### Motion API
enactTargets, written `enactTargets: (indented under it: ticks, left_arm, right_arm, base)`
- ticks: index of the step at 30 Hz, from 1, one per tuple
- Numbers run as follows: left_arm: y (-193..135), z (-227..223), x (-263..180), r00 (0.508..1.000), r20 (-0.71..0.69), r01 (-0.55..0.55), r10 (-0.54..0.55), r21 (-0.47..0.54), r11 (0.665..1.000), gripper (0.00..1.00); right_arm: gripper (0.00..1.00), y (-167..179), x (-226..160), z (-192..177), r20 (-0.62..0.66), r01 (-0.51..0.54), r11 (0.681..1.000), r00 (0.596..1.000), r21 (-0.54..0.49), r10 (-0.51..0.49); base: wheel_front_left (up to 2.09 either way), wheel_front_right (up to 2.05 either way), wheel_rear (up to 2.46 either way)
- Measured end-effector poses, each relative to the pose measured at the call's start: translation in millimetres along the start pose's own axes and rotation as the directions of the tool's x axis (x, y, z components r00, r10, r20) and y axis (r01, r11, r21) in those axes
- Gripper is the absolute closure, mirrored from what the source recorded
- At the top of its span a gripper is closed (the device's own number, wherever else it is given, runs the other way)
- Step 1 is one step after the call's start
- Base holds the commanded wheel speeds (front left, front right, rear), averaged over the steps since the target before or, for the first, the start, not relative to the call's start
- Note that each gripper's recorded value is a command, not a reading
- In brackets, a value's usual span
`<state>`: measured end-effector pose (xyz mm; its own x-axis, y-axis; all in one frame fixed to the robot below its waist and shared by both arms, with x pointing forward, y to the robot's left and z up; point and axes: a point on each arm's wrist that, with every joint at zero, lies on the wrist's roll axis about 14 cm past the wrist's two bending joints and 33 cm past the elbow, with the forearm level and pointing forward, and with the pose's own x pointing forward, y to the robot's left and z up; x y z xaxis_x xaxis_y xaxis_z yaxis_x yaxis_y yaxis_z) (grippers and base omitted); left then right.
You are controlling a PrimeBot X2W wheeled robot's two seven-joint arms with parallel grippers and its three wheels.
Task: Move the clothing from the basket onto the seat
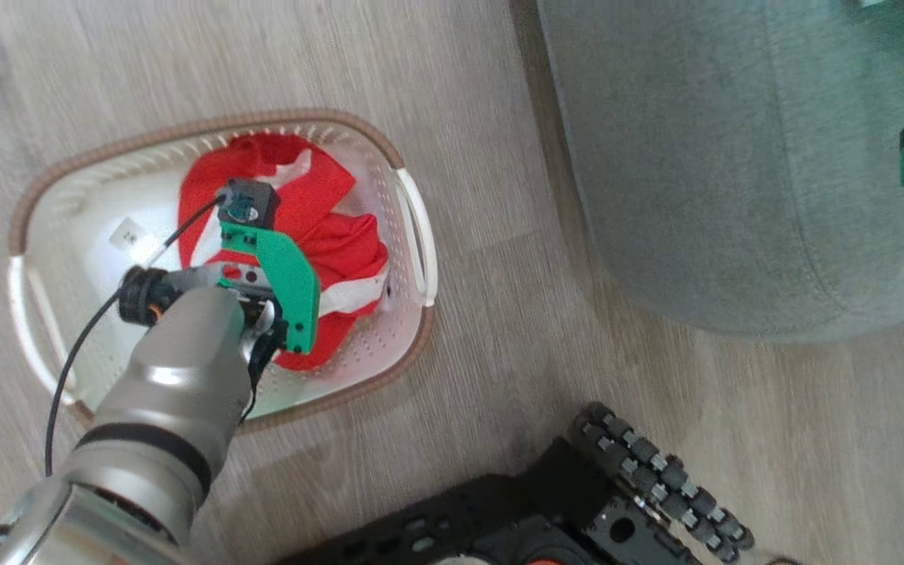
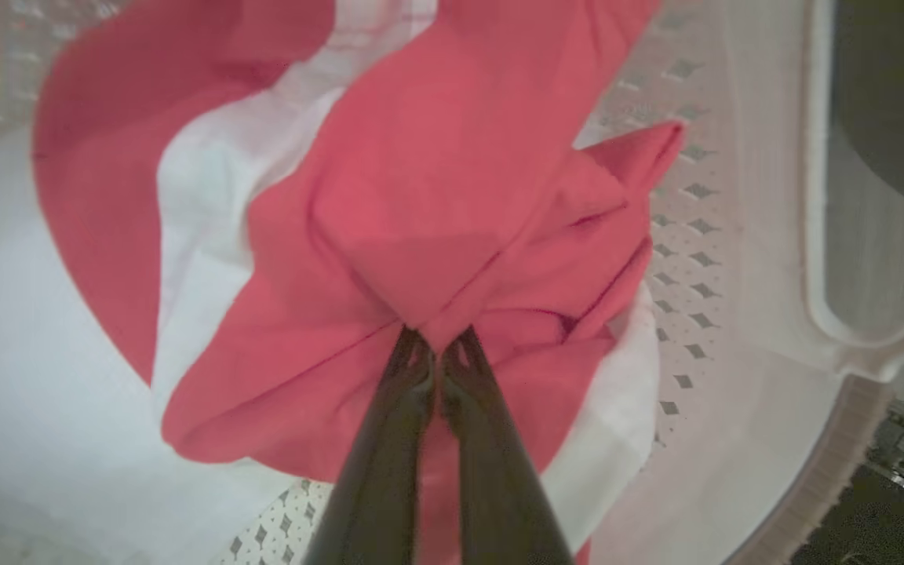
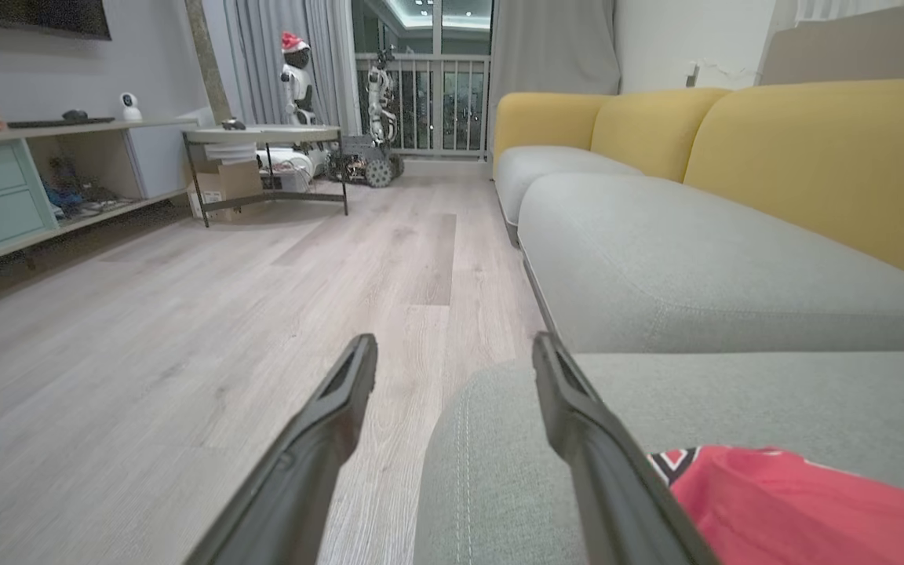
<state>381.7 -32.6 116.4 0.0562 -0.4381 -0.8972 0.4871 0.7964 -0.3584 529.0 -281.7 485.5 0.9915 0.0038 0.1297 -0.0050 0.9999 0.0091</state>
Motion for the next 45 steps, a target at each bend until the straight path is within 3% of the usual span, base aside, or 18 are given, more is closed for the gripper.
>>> enactTargets:
  ticks: [10, 17, 36, 45]
  left_arm:
    - [-17, 34, -60, 0.974, 0.228, 0.011, -0.011, 0.002, 1.0, 1.0]
    - [-45, 56, -113, 0.914, 0.404, 0.031, -0.041, 0.031, 0.999, 1.0]
    - [-97, 105, -248, 0.655, 0.751, -0.061, -0.083, 0.162, 0.985, 1.0]
    - [-132, 127, -320, 0.473, 0.867, -0.119, -0.16, 0.243, 0.963, 1.0]
  right_arm:
    - [0.0, 2, -28, 48, 0.063, 0.014, 1.0, 0.998, 0.019, -0.015]
    - [0.0, 8, -53, 84, 0.117, 0.007, 0.999, 0.993, 0.044, -0.012]
    - [0.0, 44, -119, 126, 0.18, -0.073, 0.993, 0.982, 0.092, 0.056]
    - [0.0, 70, -147, 127, 0.182, -0.133, 0.984, 0.977, 0.117, 0.11]
  base:
    - [0.0, 0.0, 0.0]
    - [0.0, 0.0, 0.0]
    - [0.0, 0.0, 0.0]
    - [0.0, 0.0, 0.0]
